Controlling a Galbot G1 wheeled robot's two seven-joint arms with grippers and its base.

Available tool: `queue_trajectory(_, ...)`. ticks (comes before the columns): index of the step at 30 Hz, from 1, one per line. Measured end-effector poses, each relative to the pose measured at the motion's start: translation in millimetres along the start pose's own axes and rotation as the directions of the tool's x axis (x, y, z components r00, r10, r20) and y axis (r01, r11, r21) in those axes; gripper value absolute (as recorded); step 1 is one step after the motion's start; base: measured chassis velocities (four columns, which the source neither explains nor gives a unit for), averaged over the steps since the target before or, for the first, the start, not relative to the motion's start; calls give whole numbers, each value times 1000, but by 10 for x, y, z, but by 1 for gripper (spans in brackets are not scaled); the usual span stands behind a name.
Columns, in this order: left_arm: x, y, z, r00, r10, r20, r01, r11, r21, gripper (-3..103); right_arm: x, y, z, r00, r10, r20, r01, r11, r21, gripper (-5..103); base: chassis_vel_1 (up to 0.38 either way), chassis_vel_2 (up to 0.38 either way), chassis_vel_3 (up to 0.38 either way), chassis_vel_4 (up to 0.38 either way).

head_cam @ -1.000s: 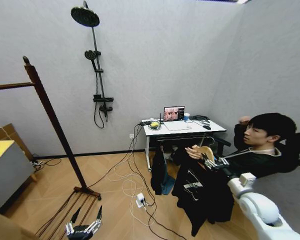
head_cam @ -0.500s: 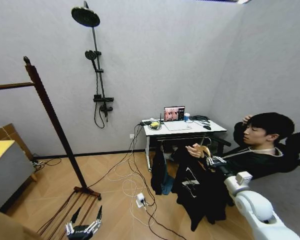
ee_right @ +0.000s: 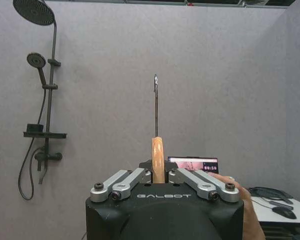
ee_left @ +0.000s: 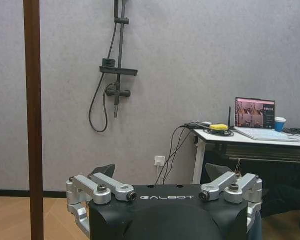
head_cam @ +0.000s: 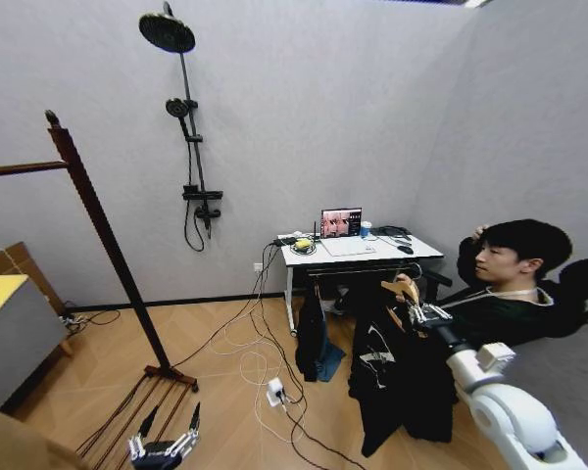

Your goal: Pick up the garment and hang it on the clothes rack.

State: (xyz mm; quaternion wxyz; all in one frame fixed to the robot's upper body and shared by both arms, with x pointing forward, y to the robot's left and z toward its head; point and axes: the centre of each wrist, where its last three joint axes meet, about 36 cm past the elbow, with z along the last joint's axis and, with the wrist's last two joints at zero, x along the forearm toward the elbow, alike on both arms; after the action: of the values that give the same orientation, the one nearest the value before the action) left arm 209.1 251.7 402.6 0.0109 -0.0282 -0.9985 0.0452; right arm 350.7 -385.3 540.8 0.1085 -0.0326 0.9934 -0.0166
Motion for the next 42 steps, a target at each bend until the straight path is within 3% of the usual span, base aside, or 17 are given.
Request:
queue_trajectory(11, 0, 0, 0, 1000, 0, 0, 0, 1000, 0, 100, 119, 274, -261, 998, -46, 41, 47, 999, -18, 10, 0, 0, 0, 0)
queue_trajectory(42, 0, 0, 0, 1000, 0, 0, 0, 1000, 0, 100, 88, 252, -260, 996, -67, 60, 70, 996, -49, 10, 62, 59, 68, 57)
